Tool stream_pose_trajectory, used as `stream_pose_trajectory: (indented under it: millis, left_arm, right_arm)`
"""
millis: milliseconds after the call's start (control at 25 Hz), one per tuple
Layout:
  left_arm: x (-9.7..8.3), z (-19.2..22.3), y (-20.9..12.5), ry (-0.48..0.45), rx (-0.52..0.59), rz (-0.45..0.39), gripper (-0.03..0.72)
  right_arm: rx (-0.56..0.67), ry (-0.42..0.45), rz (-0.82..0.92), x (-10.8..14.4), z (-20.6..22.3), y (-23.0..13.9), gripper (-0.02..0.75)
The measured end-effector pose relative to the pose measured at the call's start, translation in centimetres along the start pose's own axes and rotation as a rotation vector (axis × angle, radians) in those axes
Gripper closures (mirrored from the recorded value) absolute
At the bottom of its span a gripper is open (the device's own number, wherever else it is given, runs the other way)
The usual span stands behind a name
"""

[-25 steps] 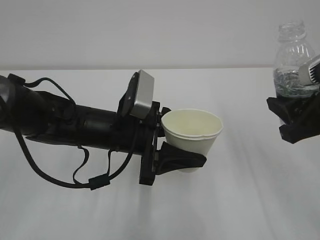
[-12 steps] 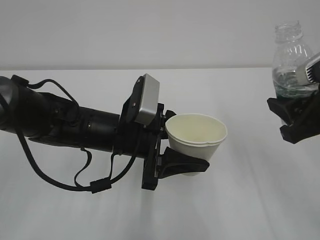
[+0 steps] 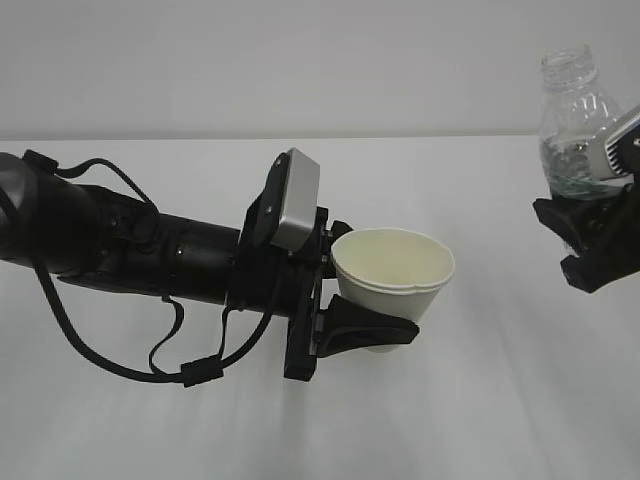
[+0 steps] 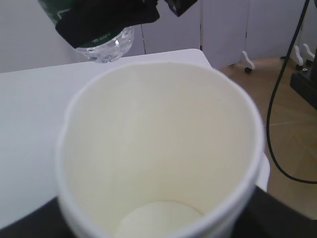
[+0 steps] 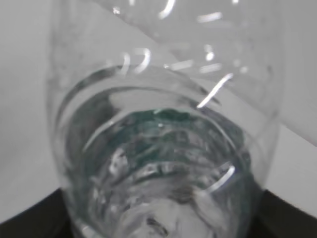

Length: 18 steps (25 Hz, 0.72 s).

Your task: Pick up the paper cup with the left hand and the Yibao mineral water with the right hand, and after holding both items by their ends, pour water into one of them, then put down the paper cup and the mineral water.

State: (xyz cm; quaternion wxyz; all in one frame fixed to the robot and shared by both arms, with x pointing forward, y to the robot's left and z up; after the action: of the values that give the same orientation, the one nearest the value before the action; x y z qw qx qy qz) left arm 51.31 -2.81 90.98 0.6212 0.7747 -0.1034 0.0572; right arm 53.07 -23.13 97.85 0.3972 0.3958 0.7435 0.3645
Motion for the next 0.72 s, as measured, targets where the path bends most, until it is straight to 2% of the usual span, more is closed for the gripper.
stream_pose_trajectory:
  millis: [720]
  left_arm:
    - [0.00, 0.00, -0.01, 0.000, 0.000, 0.000, 0.251]
  right_arm:
    - [0.004, 0.025, -0.124, 0.40, -0.01, -0.11, 0.271]
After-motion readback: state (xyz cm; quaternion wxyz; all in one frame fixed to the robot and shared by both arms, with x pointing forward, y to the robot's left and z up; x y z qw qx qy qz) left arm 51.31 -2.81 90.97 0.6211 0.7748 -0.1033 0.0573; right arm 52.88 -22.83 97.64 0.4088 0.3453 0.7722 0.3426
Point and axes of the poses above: a point on each arm's last joint axis where the gripper is mounted, z pointing out along that axis toward the gripper, x along the wrist's bending axis when the last joint is at zero, y = z × x, the point moved 7 cm from there along z, pointing out along that axis toward the gripper, and after that the axes turned 7 degrees about z, right-handed, at the moved point
